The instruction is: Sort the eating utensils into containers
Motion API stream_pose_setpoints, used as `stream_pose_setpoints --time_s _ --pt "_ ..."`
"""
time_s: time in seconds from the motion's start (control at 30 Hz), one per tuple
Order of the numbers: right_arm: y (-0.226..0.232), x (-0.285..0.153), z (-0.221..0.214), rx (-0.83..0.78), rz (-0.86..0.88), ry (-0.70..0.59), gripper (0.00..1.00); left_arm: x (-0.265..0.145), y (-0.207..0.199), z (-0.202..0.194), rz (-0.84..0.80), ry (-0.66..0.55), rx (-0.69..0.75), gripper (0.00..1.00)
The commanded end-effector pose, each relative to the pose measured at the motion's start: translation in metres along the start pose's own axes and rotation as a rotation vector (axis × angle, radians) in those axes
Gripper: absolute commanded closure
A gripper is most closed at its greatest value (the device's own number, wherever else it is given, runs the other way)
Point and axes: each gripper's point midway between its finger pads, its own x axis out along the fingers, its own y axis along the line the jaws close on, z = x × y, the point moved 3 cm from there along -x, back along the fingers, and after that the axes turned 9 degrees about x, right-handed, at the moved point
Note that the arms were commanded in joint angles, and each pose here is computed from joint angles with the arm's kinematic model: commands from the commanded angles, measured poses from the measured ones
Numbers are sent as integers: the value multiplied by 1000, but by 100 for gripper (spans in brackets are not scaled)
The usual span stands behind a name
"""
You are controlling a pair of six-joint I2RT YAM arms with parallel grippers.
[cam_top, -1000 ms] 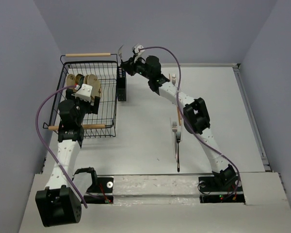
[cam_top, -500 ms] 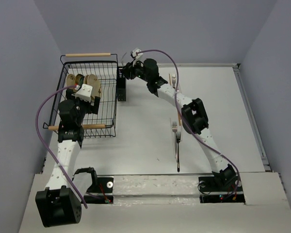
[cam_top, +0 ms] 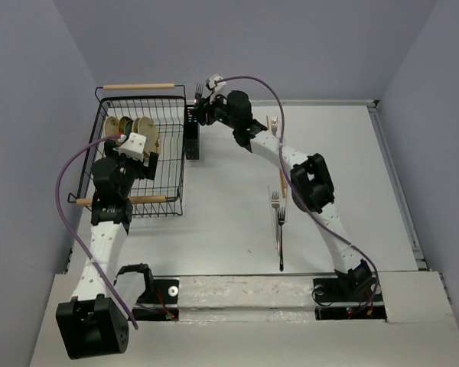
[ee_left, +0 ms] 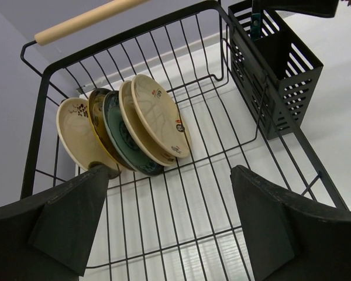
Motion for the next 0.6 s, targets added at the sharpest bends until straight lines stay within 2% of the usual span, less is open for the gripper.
stream_pose_setpoints --time_s 0.0,0.1,0.2,0.27,0.3,0.37,0.43,0.53,0.57 --pt "48 -29 112 -58 32 -143 52 -3 4 17 19 -74 15 1" --pt "54 -61 142 -34 -54 -127 52 -5 4 17 21 -76 16 1" --pt "47 -103 143 -29 -206 -43 49 -5 4 17 20 -79 20 1" --pt "30 -134 119 2 -351 89 48 -6 3 18 20 -82 22 1" --pt "21 -150 89 26 -422 177 47 -6 3 18 18 -83 22 1" --pt "14 -192 73 108 -555 259 45 -7 3 18 17 -84 24 1" --pt "16 -236 33 176 -642 358 44 -7 3 18 18 -83 25 1" --pt "19 -279 0 233 -741 453 43 -7 3 18 17 -84 25 1" --pt "21 -308 -16 261 -813 514 44 -8 3 18 16 -86 26 1"
